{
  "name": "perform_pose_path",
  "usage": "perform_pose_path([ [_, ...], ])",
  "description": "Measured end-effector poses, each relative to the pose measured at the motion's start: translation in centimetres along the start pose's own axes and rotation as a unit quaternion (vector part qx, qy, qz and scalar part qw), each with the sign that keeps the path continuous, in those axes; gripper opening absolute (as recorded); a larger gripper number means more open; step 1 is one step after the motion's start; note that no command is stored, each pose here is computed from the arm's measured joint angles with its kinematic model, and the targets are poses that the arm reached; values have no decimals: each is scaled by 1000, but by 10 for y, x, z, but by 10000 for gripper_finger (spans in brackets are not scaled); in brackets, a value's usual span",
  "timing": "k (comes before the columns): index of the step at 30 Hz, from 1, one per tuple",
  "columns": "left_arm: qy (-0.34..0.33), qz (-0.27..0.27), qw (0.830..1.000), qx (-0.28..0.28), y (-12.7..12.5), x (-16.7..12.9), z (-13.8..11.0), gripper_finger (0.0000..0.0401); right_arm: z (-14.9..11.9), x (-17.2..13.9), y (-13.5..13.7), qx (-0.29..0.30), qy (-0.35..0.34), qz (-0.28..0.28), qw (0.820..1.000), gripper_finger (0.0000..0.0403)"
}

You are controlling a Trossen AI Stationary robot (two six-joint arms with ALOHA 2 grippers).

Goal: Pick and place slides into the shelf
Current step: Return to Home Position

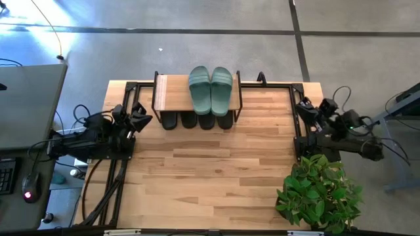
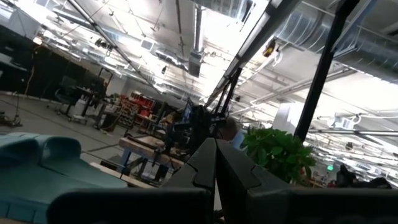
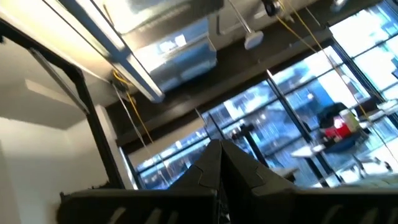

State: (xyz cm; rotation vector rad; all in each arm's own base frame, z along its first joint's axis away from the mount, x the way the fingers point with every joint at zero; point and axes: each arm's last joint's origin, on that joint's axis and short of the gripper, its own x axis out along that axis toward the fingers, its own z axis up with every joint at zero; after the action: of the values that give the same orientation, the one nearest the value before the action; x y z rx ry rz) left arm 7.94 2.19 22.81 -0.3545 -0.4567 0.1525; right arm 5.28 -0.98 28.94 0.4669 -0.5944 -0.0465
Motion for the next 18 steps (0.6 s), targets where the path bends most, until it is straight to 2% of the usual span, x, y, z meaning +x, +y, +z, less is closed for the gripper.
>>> perform_pose_path([
  [6, -3, 9, 1000, 0, 1, 0, 0, 0, -28, -4, -17, 6, -46, 15, 999, 0],
  [13, 5, 13, 1000, -11, 2, 0, -2, 0, -51, -9, -30, 34, -25, 4, 999, 0],
  [18, 36, 29, 999, -16, 4, 0, -8, 0, -67, -13, -39, 44, -1, -11, 999, 0],
])
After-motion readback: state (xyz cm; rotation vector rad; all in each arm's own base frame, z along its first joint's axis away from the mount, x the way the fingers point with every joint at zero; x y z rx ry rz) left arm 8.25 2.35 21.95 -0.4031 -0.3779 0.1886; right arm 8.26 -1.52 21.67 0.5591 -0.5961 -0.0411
